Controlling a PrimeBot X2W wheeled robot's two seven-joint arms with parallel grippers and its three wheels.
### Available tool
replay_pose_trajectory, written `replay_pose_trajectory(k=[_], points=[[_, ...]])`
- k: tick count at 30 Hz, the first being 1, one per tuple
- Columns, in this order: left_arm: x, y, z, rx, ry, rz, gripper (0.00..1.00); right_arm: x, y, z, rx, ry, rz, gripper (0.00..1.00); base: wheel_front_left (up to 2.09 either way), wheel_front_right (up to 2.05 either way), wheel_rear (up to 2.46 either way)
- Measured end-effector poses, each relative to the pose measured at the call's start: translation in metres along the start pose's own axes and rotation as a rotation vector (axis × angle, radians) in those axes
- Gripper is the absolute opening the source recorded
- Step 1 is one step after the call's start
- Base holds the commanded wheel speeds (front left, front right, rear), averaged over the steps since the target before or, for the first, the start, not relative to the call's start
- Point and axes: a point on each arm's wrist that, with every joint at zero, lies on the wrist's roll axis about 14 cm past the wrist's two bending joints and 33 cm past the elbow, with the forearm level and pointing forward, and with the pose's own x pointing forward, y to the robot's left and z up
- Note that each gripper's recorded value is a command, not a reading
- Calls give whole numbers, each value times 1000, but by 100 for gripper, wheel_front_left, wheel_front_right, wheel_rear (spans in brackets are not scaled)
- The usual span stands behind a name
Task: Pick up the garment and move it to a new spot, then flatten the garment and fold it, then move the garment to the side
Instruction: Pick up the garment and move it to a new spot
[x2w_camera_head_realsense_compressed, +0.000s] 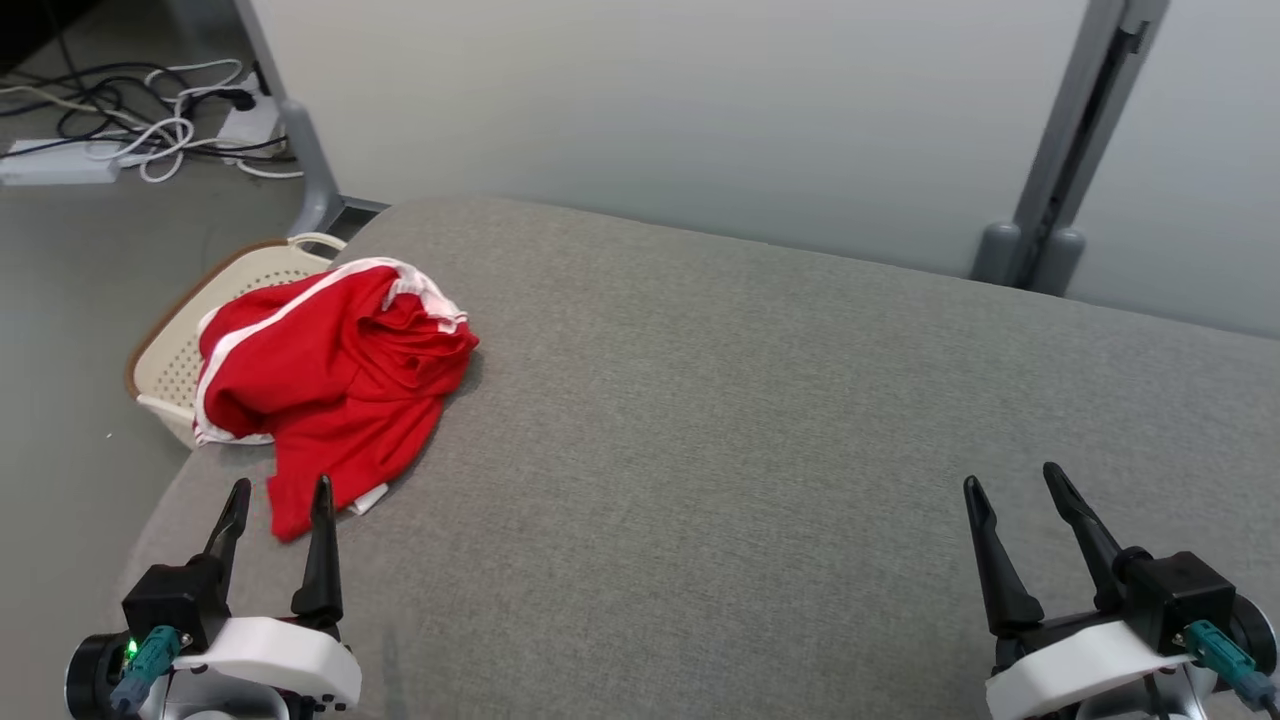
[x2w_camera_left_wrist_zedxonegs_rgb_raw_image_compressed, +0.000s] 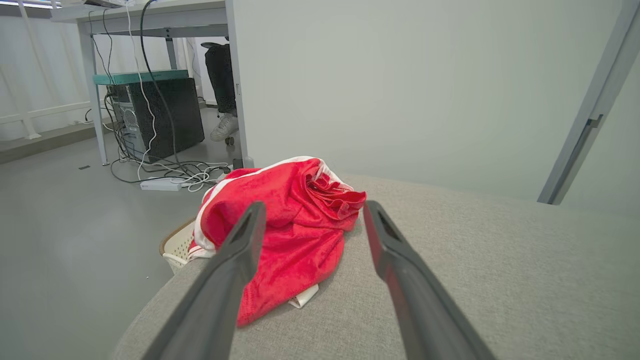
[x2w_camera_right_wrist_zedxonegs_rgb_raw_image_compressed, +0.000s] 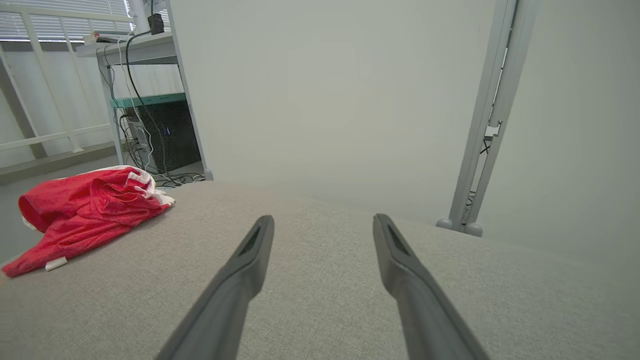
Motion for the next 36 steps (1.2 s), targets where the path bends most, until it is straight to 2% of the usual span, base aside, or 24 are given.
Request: replay_pose_trajectory(k=[4, 9, 29, 36], points=[[-15, 32, 2, -1, -4, 94, 100, 15, 26, -4, 8, 8, 82, 100, 0, 0, 0], [-29, 47, 0, -13, -2, 150, 100, 22, 38, -5, 9, 12, 122, 100, 0, 0, 0], [-32, 50, -1, -15, -1, 165, 100, 24, 45, -9, 15, 25, 141, 100, 0, 0, 0], [-6, 38, 11, -19, -24, 123, 100, 27, 40, -12, 23, 40, 133, 100, 0, 0, 0]])
